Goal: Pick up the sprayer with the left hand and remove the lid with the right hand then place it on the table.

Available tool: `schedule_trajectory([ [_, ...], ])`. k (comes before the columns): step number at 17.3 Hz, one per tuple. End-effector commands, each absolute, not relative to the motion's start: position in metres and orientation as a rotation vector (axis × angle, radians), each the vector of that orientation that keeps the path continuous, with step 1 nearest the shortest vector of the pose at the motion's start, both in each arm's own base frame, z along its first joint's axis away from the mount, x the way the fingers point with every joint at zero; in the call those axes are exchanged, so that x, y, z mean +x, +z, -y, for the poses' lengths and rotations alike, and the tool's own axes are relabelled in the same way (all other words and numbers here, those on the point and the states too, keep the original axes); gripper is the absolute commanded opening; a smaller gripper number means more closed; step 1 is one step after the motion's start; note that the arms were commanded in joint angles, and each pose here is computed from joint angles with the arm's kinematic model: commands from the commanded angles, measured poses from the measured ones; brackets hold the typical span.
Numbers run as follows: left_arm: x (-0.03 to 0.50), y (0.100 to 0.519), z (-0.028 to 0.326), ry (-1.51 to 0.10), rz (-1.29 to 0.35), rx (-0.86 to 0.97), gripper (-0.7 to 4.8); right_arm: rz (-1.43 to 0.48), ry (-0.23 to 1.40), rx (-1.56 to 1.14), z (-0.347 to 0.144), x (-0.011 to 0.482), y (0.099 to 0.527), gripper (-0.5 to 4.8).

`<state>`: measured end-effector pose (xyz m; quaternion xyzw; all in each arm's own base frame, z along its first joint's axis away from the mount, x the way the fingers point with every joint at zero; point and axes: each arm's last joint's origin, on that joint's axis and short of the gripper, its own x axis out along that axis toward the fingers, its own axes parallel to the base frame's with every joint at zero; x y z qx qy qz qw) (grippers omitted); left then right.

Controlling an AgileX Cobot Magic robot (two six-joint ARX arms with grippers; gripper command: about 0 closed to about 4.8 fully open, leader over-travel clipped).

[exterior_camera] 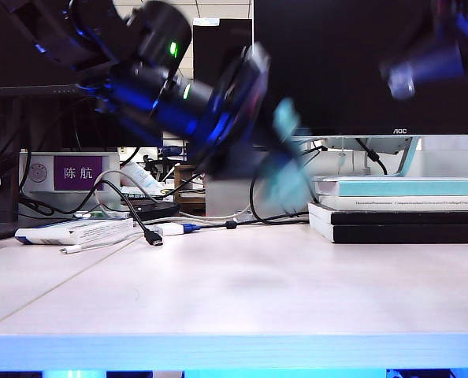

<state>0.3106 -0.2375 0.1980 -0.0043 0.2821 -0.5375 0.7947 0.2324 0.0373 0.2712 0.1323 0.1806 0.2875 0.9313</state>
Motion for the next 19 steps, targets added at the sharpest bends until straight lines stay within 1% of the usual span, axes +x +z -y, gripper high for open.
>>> schedule_trajectory([
  [1, 0.308, 0.189, 0.235, -1.027, -0.471, 0.356, 0.53, -0.366, 0.461, 0.201, -0.046, 0.235, 0.243, -0.08],
  [2, 0.305, 0.184, 0.235, -1.026, -0.388, 0.397, 0.52, -0.377, 0.454, 0.198, -0.051, 0.24, 0.228, -0.08],
  [3, 0.304, 0.181, 0.234, -1.022, -0.334, 0.395, 0.52, -0.387, 0.448, 0.192, -0.055, 0.244, 0.218, -0.08],
  [4, 0.301, 0.175, 0.23, -0.997, -0.257, 0.383, 0.52, -0.42, 0.409, 0.185, -0.057, 0.253, 0.201, -0.08],
  [6, 0.291, 0.16, 0.217, -0.936, -0.124, 0.339, 0.52, -0.484, 0.388, 0.184, -0.061, 0.274, 0.163, -0.08],
  [8, 0.282, 0.147, 0.209, -0.877, -0.069, 0.328, 0.52, -0.49, 0.384, 0.197, -0.063, 0.284, 0.142, -0.08],
  [10, 0.277, 0.132, 0.204, -0.853, -0.073, 0.265, 0.52, -0.486, 0.376, 0.203, -0.064, 0.289, 0.128, -0.08],
  [12, 0.279, 0.117, 0.204, -0.846, -0.103, 0.209, 0.53, -0.411, 0.368, 0.18, -0.064, 0.294, 0.128, -0.08],
  [14, 0.28, 0.108, 0.204, -0.818, -0.112, 0.185, 0.53, -0.39, 0.349, 0.138, -0.064, 0.295, 0.129, -0.08],
  [16, 0.281, 0.099, 0.204, -0.797, -0.147, 0.167, 0.53, -0.397, 0.334, 0.118, -0.063, 0.295, 0.125, -0.08],
  [19, 0.282, 0.097, 0.203, -0.773, -0.157, 0.16, 0.59, -0.436, 0.322, 0.117, -0.063, 0.296, 0.114, -0.08],
])
